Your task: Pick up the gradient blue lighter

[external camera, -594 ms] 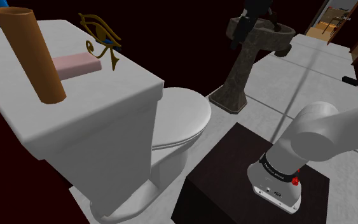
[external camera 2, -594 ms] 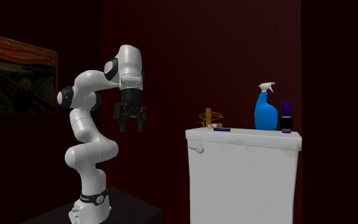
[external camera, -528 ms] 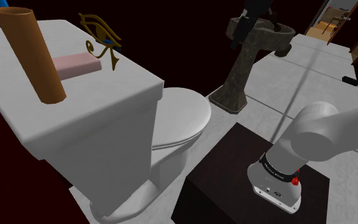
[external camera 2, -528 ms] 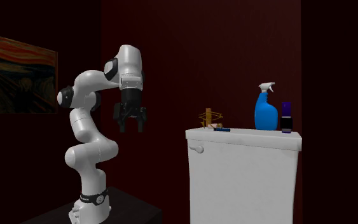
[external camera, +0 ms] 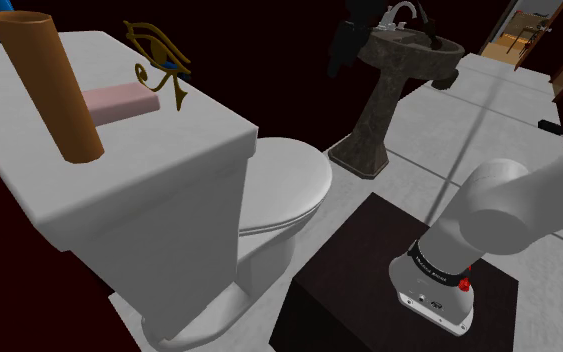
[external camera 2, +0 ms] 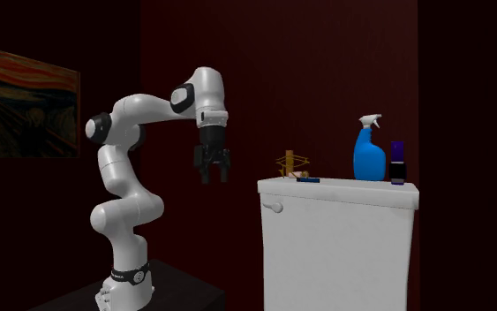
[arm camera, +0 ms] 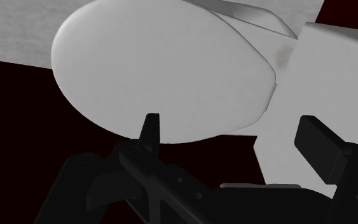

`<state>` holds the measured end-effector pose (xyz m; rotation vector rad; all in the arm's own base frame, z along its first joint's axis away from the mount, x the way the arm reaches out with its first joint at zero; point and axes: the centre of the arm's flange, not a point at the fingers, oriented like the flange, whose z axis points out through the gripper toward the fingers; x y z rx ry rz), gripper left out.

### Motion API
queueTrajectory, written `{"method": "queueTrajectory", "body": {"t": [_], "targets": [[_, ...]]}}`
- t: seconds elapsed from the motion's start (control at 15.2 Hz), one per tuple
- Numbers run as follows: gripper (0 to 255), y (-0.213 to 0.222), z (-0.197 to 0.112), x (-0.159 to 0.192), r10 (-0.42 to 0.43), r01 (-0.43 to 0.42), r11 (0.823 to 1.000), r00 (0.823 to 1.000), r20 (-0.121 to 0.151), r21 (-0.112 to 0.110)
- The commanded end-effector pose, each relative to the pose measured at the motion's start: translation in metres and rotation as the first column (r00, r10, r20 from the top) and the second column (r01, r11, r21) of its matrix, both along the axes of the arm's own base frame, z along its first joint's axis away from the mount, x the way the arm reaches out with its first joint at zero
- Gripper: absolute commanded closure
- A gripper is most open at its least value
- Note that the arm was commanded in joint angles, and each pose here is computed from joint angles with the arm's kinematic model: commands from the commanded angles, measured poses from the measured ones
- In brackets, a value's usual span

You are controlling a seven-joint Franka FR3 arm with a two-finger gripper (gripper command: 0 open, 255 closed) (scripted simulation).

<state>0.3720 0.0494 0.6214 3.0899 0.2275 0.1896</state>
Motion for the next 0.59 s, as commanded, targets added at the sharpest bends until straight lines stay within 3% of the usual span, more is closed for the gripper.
{"method": "queueTrajectory", "body": {"t": [0.0,0.53], "targets": [[0,0.022,0.006,0.017,0.001,-0.001,1.0,1.0,-0.003,0.013],[0,0.106,0.013,0.07,0.009,-0.008,0.998,1.0,-0.015,0.061]]}}
